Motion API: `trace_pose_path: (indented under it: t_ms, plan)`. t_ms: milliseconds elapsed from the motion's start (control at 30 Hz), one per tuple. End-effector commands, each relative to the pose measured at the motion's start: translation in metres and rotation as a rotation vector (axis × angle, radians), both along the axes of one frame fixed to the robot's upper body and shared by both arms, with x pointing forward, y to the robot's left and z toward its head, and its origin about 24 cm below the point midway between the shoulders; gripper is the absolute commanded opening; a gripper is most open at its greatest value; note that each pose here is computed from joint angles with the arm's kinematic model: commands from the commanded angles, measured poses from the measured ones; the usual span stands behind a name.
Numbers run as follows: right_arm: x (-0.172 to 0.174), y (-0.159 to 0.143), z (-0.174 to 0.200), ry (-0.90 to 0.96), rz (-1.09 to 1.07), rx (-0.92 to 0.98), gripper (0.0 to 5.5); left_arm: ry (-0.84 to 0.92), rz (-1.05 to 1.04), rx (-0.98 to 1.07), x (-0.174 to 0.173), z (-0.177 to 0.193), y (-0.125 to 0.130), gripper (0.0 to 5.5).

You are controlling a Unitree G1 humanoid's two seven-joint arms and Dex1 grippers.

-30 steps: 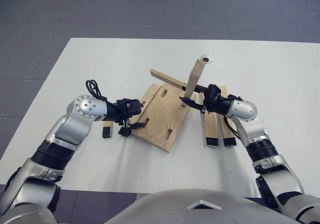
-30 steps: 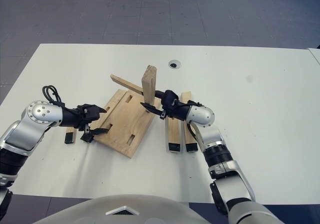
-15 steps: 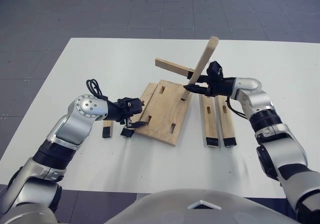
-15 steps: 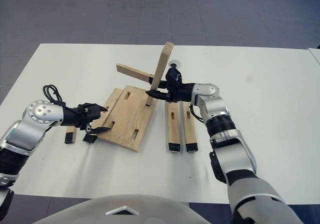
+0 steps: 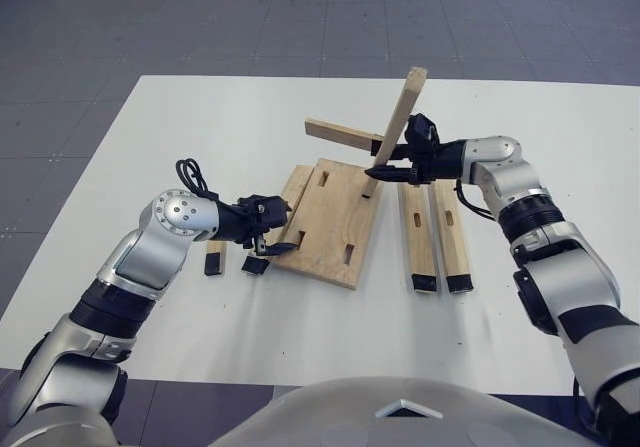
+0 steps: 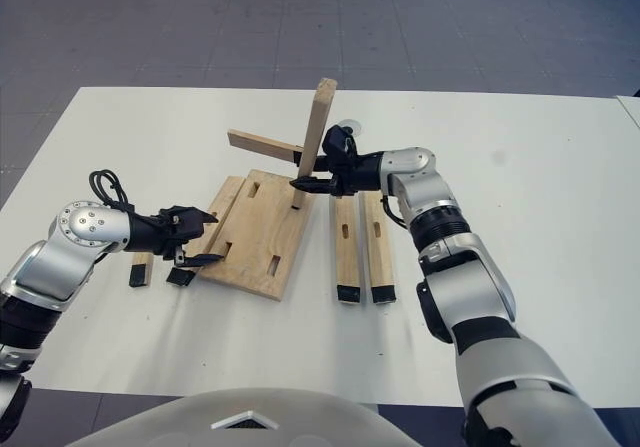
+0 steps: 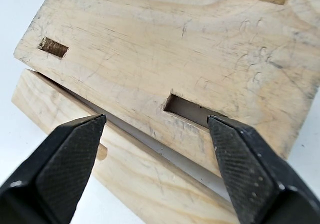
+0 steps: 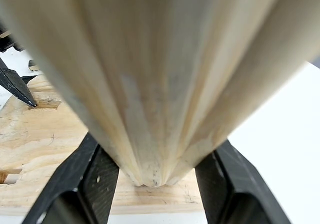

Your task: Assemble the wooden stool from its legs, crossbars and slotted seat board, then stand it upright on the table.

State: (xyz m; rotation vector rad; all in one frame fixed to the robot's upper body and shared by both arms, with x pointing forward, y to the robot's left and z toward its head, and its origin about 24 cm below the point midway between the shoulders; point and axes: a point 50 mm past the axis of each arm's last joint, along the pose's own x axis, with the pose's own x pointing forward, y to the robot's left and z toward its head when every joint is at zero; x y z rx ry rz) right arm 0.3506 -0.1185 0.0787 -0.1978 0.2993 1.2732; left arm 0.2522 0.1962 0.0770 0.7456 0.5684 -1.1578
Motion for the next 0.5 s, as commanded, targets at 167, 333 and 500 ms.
trace_pose_path:
  t_ms: [167,333,500]
  plan:
    - [-0.019,-0.001,-0.049,0.046,-0.062,-0.188,2.04,0.074,0.021,0.033,-0.010,-0.016,0.002,3.77]
    - [-0.014,0.005,-0.044,0.031,-0.095,-0.146,2.05,0.078,0.019,0.032,-0.011,-0.017,0.001,3.77]
    - [-0.017,0.003,-0.046,0.110,-0.091,-0.109,2.05,0.080,0.021,0.033,-0.011,-0.018,0.002,3.77]
